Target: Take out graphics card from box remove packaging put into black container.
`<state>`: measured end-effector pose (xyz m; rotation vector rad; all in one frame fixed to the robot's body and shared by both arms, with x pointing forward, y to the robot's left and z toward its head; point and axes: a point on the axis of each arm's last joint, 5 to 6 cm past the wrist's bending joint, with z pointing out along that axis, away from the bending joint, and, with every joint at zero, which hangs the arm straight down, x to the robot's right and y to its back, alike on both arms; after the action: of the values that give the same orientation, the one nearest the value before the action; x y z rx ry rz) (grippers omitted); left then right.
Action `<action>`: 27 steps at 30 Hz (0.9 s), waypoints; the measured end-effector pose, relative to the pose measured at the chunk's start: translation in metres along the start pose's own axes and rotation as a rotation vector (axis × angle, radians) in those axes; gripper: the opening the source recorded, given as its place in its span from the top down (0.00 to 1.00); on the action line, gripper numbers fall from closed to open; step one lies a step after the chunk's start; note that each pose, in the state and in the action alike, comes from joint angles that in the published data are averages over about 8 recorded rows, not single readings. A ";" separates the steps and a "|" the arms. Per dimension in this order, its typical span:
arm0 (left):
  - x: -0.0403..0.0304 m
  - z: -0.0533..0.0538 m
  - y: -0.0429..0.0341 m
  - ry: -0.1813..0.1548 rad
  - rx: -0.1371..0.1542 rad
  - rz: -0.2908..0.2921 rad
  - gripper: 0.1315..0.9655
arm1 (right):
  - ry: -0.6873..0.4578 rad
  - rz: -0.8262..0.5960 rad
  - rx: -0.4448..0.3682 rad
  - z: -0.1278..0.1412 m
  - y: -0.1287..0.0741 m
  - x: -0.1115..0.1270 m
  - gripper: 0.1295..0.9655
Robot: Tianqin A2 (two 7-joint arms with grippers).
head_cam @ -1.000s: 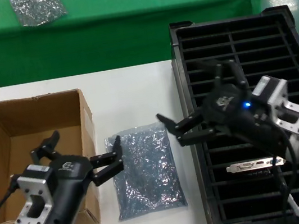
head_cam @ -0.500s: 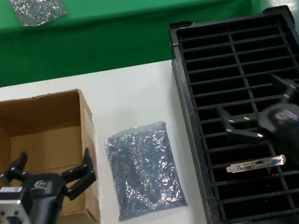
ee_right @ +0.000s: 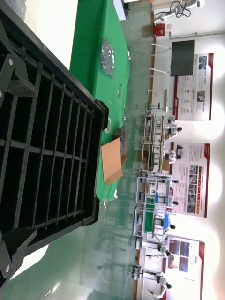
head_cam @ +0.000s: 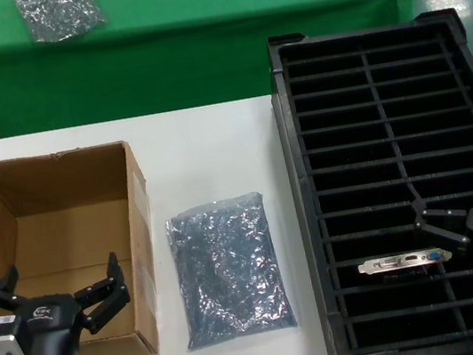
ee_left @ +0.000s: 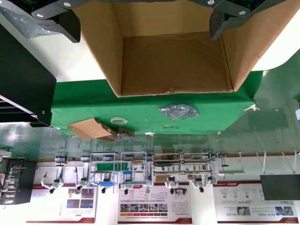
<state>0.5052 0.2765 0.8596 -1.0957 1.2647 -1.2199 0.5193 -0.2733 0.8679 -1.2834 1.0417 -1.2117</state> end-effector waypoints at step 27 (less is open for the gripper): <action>0.0000 0.000 0.0000 0.000 0.000 0.000 0.00 | 0.000 0.000 0.000 0.000 0.000 0.000 0.00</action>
<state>0.5052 0.2765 0.8596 -1.0960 1.2645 -1.2197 0.5192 -0.2733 0.8678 -1.2832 1.0422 -1.2119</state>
